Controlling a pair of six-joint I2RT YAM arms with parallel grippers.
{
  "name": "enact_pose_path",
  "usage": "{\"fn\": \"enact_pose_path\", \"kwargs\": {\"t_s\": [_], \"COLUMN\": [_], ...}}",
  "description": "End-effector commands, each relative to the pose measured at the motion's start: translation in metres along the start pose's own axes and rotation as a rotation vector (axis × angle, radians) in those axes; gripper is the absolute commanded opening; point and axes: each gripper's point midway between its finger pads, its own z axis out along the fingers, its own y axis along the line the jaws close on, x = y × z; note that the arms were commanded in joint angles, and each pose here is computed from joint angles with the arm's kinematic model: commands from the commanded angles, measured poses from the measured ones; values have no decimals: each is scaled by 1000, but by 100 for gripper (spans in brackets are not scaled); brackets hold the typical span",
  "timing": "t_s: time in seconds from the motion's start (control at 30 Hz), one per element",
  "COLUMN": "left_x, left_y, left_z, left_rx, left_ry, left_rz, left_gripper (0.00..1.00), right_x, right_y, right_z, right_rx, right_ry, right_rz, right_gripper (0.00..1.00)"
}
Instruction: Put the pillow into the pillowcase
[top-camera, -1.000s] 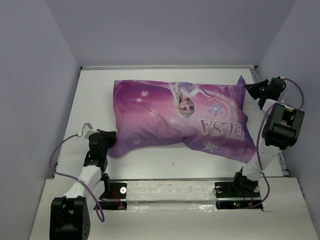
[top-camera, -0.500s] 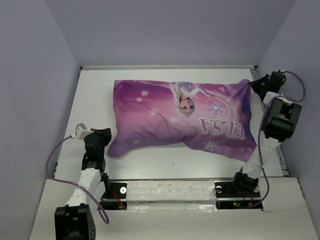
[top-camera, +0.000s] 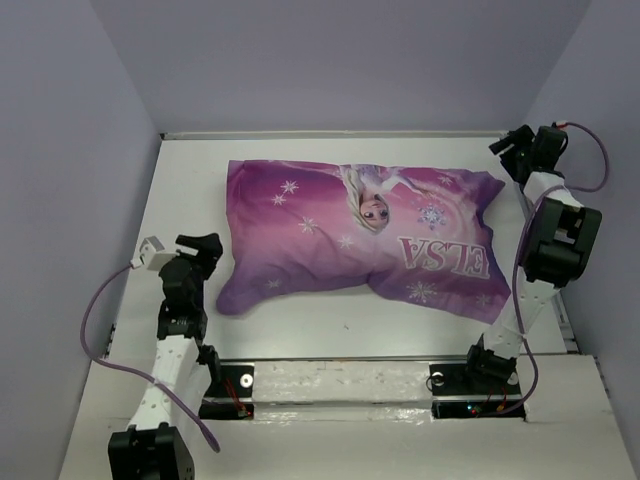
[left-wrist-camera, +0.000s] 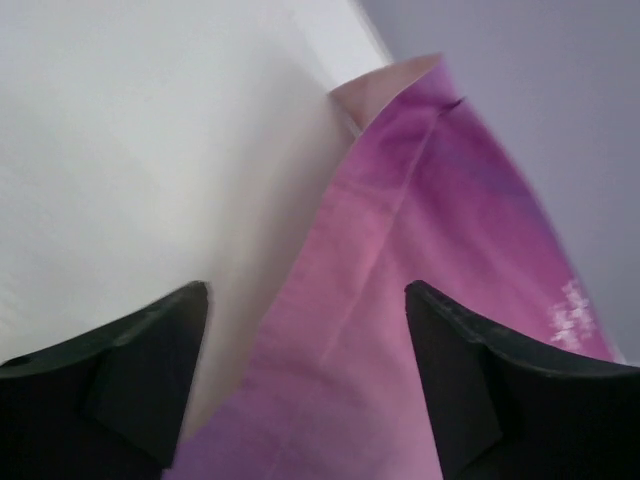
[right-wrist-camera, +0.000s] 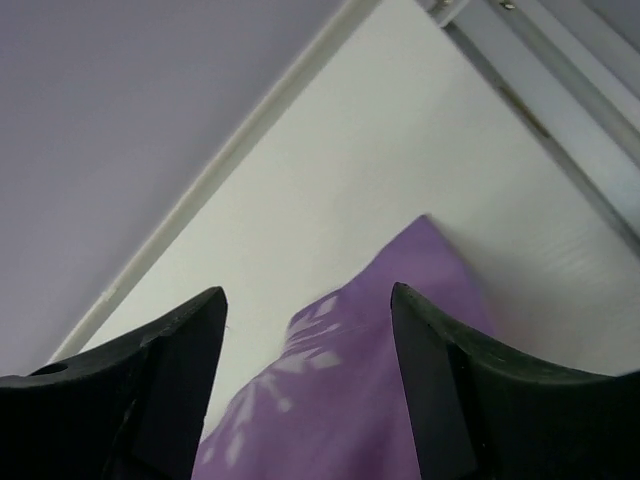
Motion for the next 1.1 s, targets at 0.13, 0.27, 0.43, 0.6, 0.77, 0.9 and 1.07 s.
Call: {"fn": "enact_pose_path", "kwargs": {"t_s": [0.13, 0.27, 0.43, 0.6, 0.77, 0.9, 1.07], "left_x": [-108, -84, -46, -62, -101, -127, -164], "left_y": [-143, -184, -233, -285, -321, -330, -324], "left_z": [-38, -31, -35, -83, -164, -222, -291], "left_rx": [330, 449, 612, 813, 1036, 1144, 1207], "left_ry": [-271, -164, -14, -50, -133, -201, -322], "left_rz": [50, 112, 195, 247, 314, 354, 345], "left_gripper": [99, 99, 99, 99, 99, 99, 99], "right_x": [-18, 31, 48, 28, 7, -18, -43], "right_y": [152, 168, 195, 219, 229, 226, 207], "right_z": [-127, -168, -243, -360, -474, -564, -656], "right_rx": [-262, -365, -536, -700, -803, -836, -835], "right_ry": [-168, -99, -85, -221, -405, -621, -880], "right_rz": [-174, -178, -182, -235, -307, -299, -226], "right_gripper": [69, 35, 0, 0, 23, 71, 100]}}
